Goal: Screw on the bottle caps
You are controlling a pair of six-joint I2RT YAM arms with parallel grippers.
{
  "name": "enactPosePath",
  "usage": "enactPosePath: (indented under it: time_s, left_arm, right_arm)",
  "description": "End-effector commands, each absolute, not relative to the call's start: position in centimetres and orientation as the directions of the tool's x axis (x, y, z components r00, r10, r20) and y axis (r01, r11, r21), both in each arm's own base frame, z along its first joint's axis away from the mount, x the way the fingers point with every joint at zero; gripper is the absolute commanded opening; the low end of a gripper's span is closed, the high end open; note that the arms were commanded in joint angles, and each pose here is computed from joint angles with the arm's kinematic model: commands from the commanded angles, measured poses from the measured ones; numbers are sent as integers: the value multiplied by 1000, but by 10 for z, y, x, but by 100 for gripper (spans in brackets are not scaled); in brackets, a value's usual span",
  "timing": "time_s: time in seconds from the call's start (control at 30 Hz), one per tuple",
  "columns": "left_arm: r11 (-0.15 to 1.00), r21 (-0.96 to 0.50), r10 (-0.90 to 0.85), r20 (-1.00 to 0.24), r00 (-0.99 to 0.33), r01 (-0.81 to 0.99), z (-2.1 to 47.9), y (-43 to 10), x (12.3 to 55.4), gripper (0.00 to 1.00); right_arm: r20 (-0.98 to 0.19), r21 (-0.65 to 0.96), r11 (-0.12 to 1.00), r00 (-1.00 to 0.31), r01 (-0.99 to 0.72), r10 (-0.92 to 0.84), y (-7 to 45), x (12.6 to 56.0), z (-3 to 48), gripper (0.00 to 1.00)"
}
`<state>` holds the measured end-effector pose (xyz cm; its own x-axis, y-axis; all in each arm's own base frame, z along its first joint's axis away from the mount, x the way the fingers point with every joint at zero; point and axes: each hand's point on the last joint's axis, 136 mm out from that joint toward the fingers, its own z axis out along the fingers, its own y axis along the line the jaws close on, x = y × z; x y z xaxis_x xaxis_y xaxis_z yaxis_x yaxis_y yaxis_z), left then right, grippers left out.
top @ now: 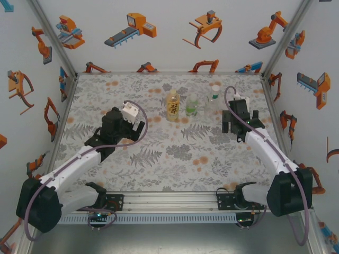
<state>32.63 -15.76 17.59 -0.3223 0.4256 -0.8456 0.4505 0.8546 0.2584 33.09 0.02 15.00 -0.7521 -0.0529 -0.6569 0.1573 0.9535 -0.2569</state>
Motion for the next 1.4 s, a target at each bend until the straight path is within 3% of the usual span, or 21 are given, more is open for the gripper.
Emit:
enactPosePath:
  time_s: [0.0, 0.27, 0.6, 0.7, 1.03, 1.37]
  left_arm:
    - [904, 268, 371, -880, -297, 333, 183, -141, 344, 97]
    - [954, 243, 290, -895, -339, 175, 152, -91, 358, 97]
    - [970, 201, 238, -890, -389, 133, 108, -68, 379, 97]
    - [963, 219, 259, -911, -320, 157, 112, -64, 379, 97]
    - [988, 7, 64, -928, -367, 154, 105, -34, 390, 97]
    - [981, -70, -4, -939, -343, 181, 92, -27, 392, 97]
  right_arm:
    - [-756, -258, 945, -652, 201, -67, -8, 345, 154, 99]
    - [-828, -229, 941, -558, 249, -54, -30, 345, 106, 99]
    - [-952, -86, 964, -307, 250, -6, -38, 351, 123, 99]
    - [-966, -18, 974, -254, 224, 40, -37, 357, 125, 99]
    - [-960, -18, 992, -280, 127, 19, -25, 379, 95, 99]
    - [-948, -16, 966, -312, 259, 67, -47, 382, 92, 99]
